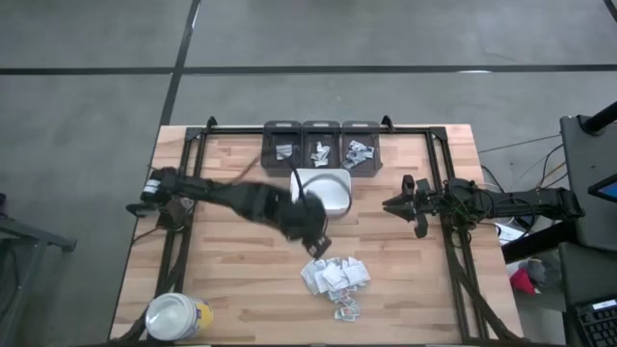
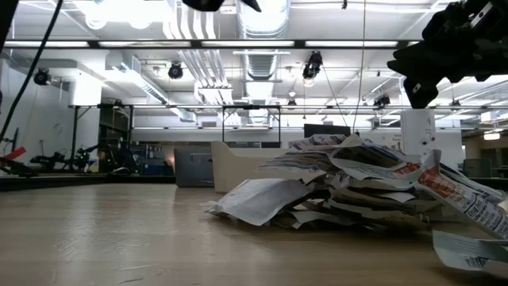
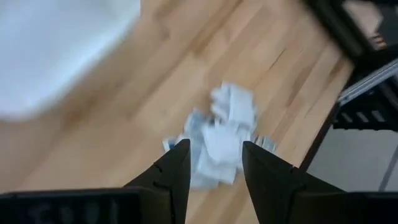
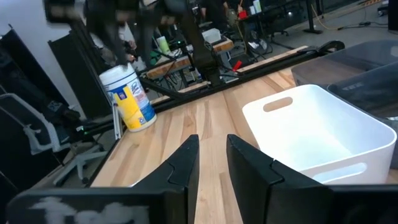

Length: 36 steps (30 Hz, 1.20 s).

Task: Pick & Place First Aid Supplies
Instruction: Put the white fingertip band aid into the left black bin

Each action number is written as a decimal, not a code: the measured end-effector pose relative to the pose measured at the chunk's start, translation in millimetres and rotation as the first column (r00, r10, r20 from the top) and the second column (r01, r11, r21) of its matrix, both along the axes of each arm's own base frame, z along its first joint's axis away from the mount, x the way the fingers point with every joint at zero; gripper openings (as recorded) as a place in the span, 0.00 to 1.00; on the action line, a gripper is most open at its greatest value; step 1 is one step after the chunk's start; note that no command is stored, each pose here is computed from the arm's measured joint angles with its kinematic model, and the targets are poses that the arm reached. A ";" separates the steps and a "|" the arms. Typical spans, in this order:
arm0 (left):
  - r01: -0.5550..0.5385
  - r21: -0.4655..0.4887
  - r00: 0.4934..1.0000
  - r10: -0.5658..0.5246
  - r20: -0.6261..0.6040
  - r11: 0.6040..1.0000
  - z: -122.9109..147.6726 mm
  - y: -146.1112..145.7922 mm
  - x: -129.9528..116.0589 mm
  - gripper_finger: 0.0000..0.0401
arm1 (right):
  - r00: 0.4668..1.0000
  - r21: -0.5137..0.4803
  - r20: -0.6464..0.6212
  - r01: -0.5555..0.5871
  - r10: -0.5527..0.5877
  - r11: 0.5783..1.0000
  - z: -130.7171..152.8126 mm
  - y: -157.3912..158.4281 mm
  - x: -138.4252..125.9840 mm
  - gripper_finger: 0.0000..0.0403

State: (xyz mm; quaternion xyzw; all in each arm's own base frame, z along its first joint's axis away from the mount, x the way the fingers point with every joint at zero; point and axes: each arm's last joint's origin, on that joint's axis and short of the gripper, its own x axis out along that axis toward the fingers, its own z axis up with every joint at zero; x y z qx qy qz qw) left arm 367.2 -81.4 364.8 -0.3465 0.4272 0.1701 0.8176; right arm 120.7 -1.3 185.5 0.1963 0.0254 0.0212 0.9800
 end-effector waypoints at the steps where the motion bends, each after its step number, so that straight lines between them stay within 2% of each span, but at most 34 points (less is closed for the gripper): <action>1: -0.016 -0.018 1.000 0.015 -0.025 1.000 -8.3 -7.7 -1.4 0.34 | 1.000 0.000 0.000 0.000 0.000 1.000 0.0 0.0 0.0 0.19; 5: -0.055 -0.062 0.994 0.049 -0.094 0.997 -40.5 -33.7 -6.8 0.34 | 1.000 0.000 0.000 0.000 0.000 1.000 0.0 0.0 0.0 0.17; 8: 0.010 -0.035 0.996 -0.013 -0.090 0.999 -66.1 -49.0 -8.1 0.34 | 1.000 0.000 0.000 0.000 0.000 1.000 0.0 0.0 0.0 0.16; 11: 0.101 0.025 0.994 -0.101 -0.032 0.995 -92.1 -58.6 -6.3 0.34 | 1.000 0.000 0.001 0.000 0.000 1.000 0.1 0.0 0.0 0.16; 16: 0.215 0.093 0.976 -0.218 0.017 0.972 -136.7 -61.9 -9.0 0.34 | 1.000 0.000 0.000 0.000 0.000 1.000 0.0 0.0 0.0 0.17; 20: 0.224 0.106 0.974 -0.225 0.004 0.969 -164.2 -56.1 -15.6 0.34 | 1.000 0.000 0.000 0.000 0.000 1.000 0.0 0.0 0.0 0.19; 27: 0.236 0.178 0.969 -0.244 0.024 0.955 -185.8 -48.7 -20.8 0.34 | 1.000 0.000 0.000 0.000 0.000 1.000 0.0 0.0 0.0 0.21; 36: 0.203 0.197 0.977 -0.213 0.030 0.959 -188.2 -30.5 -15.0 0.34 | 1.000 0.000 0.000 0.000 0.000 1.000 0.1 0.0 0.0 0.19</action>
